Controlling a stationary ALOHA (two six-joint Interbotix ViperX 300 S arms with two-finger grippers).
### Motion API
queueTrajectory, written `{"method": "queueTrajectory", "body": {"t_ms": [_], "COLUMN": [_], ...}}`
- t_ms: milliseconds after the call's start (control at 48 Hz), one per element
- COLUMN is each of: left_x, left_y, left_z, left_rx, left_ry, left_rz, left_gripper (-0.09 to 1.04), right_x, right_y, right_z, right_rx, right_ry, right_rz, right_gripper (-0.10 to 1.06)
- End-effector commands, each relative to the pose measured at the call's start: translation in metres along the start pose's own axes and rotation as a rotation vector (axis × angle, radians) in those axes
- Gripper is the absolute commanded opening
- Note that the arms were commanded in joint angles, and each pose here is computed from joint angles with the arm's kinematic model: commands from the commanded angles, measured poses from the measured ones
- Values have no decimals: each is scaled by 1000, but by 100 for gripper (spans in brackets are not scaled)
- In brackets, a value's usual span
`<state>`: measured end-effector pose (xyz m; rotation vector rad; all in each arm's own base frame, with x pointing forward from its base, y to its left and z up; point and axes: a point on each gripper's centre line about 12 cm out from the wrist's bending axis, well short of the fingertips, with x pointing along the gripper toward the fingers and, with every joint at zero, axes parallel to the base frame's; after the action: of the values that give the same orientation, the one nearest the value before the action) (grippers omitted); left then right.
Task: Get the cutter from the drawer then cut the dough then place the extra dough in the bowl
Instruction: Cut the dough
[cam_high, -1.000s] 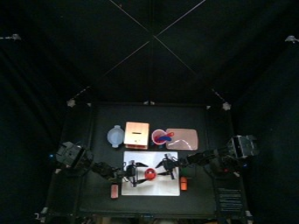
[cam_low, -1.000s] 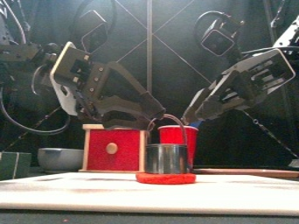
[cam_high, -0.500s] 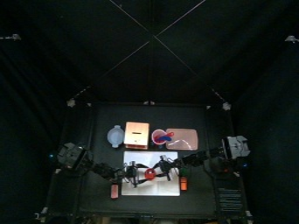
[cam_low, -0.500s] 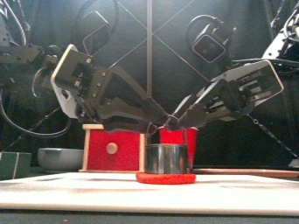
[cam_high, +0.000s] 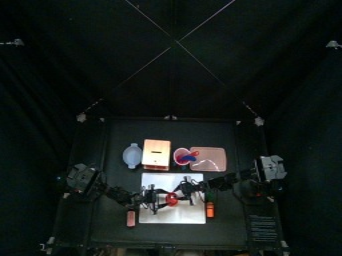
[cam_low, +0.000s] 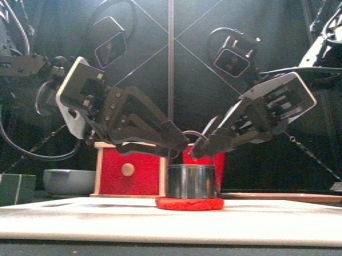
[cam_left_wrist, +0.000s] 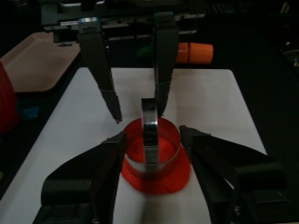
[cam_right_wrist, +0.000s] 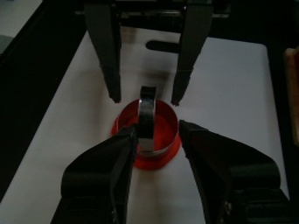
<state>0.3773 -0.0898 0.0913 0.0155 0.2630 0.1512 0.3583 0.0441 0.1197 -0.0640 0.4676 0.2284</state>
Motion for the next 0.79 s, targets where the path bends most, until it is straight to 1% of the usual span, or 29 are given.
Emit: {"method": "queueTrajectory", "body": {"t_ms": [21,83,250,417,604,792], "left_x": [4,4,4,4,2,1], "left_y": [0,1,0,-1,-3,-4], "left_z": [9,8,10,9,7,4], "left_rx": [-17,-11,-3,13,32,30], "left_ry": [-24,-23,-28,-27,-16,9], "left_rz": [9,11,5,-11,-37,-44], "left_gripper": [87,87,85,77,68,65], "right_x": [-3,-4,-4,-3,-1,2], "right_y": [4,4,2,2,1,2], "right_z": [18,18,15,14,12,7], "right_rx": [-7,-8,7,8,14,14], "right_ry": [-54,-49,-41,-40,-31,-16], "right_rz": [6,6,-5,-5,-8,-5], "right_gripper": [79,79,78,76,68,57]}}
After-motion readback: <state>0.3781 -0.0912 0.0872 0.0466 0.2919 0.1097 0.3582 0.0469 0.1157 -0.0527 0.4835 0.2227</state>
